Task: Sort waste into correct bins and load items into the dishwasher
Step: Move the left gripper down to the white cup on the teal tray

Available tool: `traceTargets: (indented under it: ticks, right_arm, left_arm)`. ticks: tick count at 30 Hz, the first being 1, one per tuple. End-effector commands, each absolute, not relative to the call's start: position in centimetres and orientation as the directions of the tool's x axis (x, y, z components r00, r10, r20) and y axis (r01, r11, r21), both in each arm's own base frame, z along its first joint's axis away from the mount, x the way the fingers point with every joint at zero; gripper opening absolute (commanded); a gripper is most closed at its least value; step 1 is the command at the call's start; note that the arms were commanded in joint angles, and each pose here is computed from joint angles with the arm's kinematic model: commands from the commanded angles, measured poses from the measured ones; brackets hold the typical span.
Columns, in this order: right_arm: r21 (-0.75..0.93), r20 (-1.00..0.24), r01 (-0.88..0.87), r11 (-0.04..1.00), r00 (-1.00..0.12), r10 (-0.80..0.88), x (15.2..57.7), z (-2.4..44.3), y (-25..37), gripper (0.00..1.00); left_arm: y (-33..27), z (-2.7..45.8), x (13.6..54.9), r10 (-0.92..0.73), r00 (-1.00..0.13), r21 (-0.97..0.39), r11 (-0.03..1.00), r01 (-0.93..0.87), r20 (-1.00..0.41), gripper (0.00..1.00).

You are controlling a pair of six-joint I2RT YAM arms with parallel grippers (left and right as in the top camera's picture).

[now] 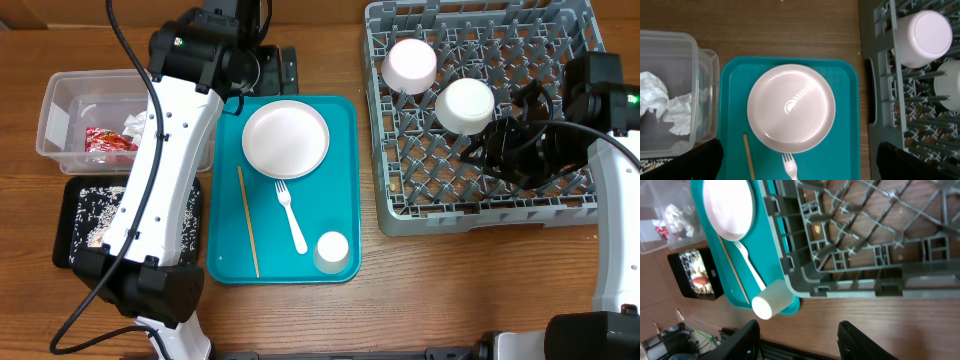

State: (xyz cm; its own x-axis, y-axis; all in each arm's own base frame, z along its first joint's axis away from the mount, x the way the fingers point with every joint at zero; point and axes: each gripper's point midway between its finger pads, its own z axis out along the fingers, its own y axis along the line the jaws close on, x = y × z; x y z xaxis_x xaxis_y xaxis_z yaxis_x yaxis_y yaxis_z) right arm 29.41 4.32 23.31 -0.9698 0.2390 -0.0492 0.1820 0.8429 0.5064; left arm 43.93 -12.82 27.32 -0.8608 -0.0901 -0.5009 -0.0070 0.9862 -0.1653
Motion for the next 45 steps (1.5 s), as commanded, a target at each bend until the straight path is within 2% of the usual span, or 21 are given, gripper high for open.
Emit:
traceTargets:
  ticks: [1,5,9,12,18,25,33,39,45]
  right_arm:
    - [0.478,-0.039,0.188,0.858,-0.971,0.235,28.9,23.0,4.0,0.53]
    - [0.47,-0.033,0.192,0.862,-0.971,0.235,28.8,22.9,3.9,0.53]
    - [0.469,-0.026,0.195,0.861,-0.972,0.235,28.6,22.9,3.9,0.53]
    - [0.469,-0.026,0.195,0.861,-0.972,0.235,28.6,22.9,3.9,0.53]
    - [0.467,-0.027,0.195,0.862,-0.972,0.235,28.6,22.9,3.9,0.53]
    - [0.453,-0.031,0.197,0.87,-0.971,0.236,28.7,22.8,3.6,0.53]
    - [0.454,-0.039,0.193,0.87,-0.971,0.236,28.8,22.8,3.6,0.53]
    - [0.454,-0.05,0.188,0.871,-0.971,0.236,29.1,22.8,3.5,0.53]
    - [0.455,-0.056,0.185,0.871,-0.97,0.236,29.2,22.8,3.5,0.54]
  left_arm:
    - [-13.3,28.0,44.2,-0.103,-0.849,-0.188,0.982,-0.004,-0.519,1.0]
    - [-13.7,28.5,44.9,-0.108,-0.832,-0.202,0.979,0.006,-0.544,1.0]
    - [-16.0,27.3,42.1,-0.045,-0.903,-0.291,0.952,0.09,-0.428,1.0]
    - [-16.4,25.9,39.7,-0.017,-0.942,-0.288,0.954,0.086,-0.336,0.9]
    - [-18.2,22.6,34.6,0.086,-0.985,-0.228,0.966,0.119,-0.149,0.81]
    - [-20.0,17.4,30.0,0.202,-0.979,-0.144,0.97,0.197,0.016,0.83]
    - [-20.7,11.7,25.2,0.251,-0.951,-0.092,0.967,0.238,0.181,0.83]
    - [-21.6,8.4,22.9,0.308,-0.927,-0.081,0.951,0.297,0.213,0.87]
    - [-22.5,7.5,22.6,0.337,-0.922,-0.088,0.941,0.326,0.192,0.92]
